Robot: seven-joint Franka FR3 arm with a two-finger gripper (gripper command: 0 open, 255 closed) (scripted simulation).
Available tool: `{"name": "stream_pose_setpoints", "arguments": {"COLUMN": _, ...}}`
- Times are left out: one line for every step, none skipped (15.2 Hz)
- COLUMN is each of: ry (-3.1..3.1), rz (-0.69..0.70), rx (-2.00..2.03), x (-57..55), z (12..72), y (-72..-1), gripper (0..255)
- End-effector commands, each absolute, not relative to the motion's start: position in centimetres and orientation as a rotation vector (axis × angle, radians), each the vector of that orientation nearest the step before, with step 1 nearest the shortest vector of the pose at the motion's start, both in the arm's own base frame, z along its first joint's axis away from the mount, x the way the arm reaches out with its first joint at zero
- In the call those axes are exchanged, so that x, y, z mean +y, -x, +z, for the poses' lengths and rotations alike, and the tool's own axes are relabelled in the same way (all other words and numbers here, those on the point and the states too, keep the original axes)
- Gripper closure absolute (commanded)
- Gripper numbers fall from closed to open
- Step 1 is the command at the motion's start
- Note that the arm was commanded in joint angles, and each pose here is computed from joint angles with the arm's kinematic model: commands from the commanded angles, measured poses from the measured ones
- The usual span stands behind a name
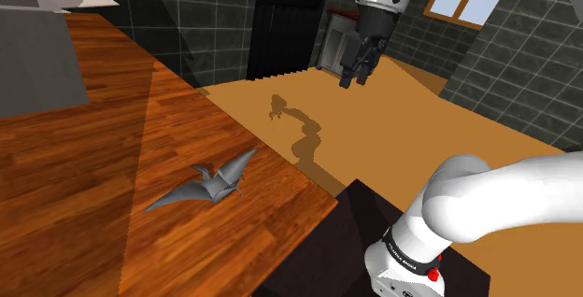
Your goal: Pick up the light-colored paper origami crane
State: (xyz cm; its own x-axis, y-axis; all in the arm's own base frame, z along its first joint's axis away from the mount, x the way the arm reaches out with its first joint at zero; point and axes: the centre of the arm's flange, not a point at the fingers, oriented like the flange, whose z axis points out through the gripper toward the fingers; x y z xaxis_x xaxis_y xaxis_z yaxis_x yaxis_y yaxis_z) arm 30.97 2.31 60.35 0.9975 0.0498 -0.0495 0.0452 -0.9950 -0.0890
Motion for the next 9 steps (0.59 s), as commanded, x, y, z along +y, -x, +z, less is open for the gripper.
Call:
{"name": "stream_pose_setpoints", "arguments": {"ry": 3.052, "rz": 0.079, "rx": -0.073, "x": 2.3, "z": 60.4, "y": -31.0, "gripper": 0}}
{"name": "stream_pose_setpoints", "arguments": {"ry": 3.049, "rz": 0.09, "rx": -0.07, "x": 3.2, "z": 59.7, "y": -31.7, "gripper": 0}}
{"name": "stream_pose_setpoints", "arguments": {"ry": 3.047, "rz": 0.102, "rx": -0.068, "x": 4.2, "z": 58.9, "y": -32.4, "gripper": 0}}
{"name": "stream_pose_setpoints", "arguments": {"ry": 3.044, "rz": 0.113, "rx": -0.065, "x": 5.1, "z": 58.2, "y": -33.1, "gripper": 0}}
{"name": "stream_pose_setpoints", "arguments": {"ry": 3.041, "rz": 0.124, "rx": -0.063, "x": 6.0, "z": 57.5, "y": -33.8, "gripper": 0}}
{"name": "stream_pose_setpoints", "arguments": {"ry": 3.039, "rz": 0.136, "rx": -0.06, "x": 6.9, "z": 56.8, "y": -34.4, "gripper": 0}}
{"name": "stream_pose_setpoints", "arguments": {"ry": 3.036, "rz": 0.147, "rx": -0.058, "x": 7.9, "z": 56.1, "y": -35.1, "gripper": 0}}
{"name": "stream_pose_setpoints", "arguments": {"ry": 3.033, "rz": 0.158, "rx": -0.055, "x": 8.8, "z": 55.4, "y": -35.8, "gripper": 0}}
{"name": "stream_pose_setpoints", "arguments": {"ry": 3.03, "rz": 0.169, "rx": -0.053, "x": 9.7, "z": 54.6, "y": -36.5, "gripper": 0}}
